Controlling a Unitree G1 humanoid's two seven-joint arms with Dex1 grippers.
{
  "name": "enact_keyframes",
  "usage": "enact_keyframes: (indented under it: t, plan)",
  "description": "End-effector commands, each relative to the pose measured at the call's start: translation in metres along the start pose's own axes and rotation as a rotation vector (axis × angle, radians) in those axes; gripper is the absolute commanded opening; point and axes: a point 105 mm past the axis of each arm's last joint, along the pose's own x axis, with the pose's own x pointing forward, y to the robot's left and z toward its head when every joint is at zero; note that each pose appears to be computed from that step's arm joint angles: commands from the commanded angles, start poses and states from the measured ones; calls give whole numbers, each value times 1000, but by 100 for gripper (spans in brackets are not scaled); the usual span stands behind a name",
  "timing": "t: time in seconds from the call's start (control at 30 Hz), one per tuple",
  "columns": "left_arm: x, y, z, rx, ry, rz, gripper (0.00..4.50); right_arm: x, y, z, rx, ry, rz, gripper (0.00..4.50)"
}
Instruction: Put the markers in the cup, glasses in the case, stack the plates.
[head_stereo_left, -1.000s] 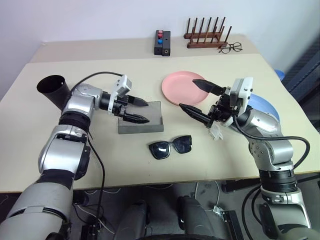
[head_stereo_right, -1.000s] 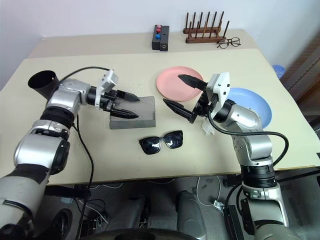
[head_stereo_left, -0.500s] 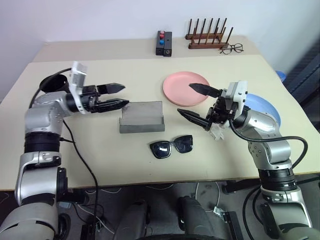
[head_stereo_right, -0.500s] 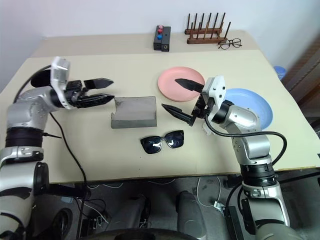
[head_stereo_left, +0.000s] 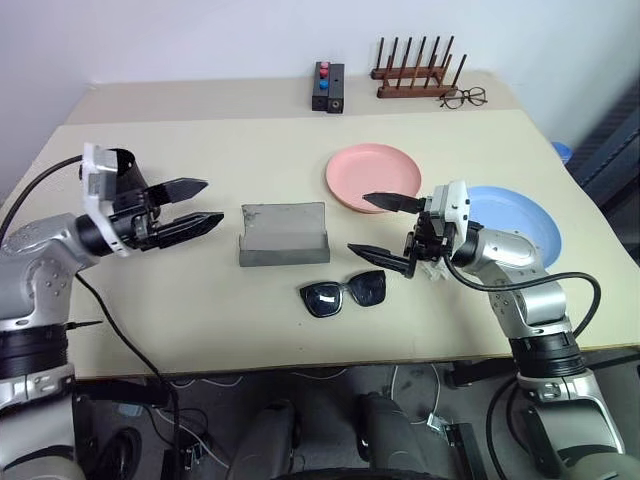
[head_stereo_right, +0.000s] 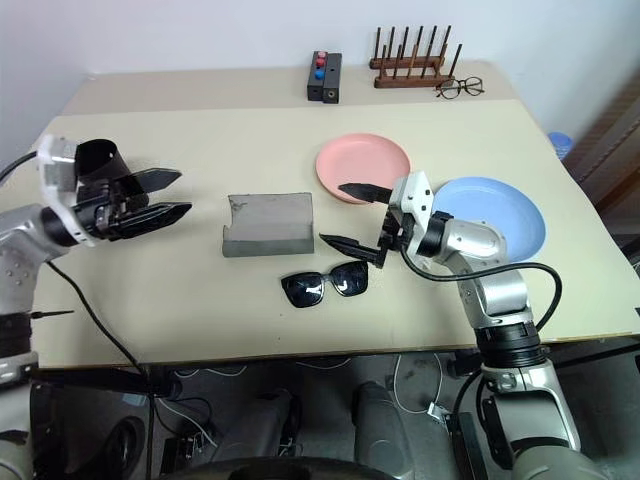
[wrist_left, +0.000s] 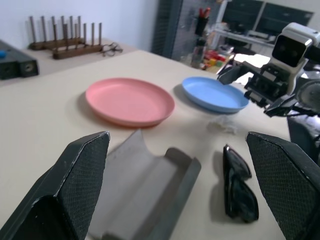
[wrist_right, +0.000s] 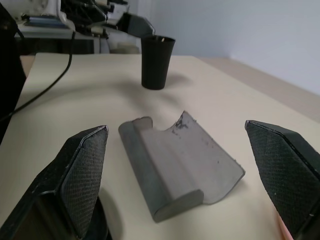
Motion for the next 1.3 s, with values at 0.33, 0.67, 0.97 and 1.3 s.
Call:
enact_keyframes:
  t: [0.33,0.67,0.97,1.3]
  plan:
    - [-8,-20,2,-19,-4,-3,448,-11,2,3,-39,48,50,450]
    - [2,-23,4,4,-14,-48,448,-13,-1,2,-101,95,58,450]
    - [1,-43,-3,-61,24,-194,448,-17,3,5,-182,161,101,450]
    - [-8,-42,-11,-15,93,-227,448,-11,24,-20,-277,422,223,450]
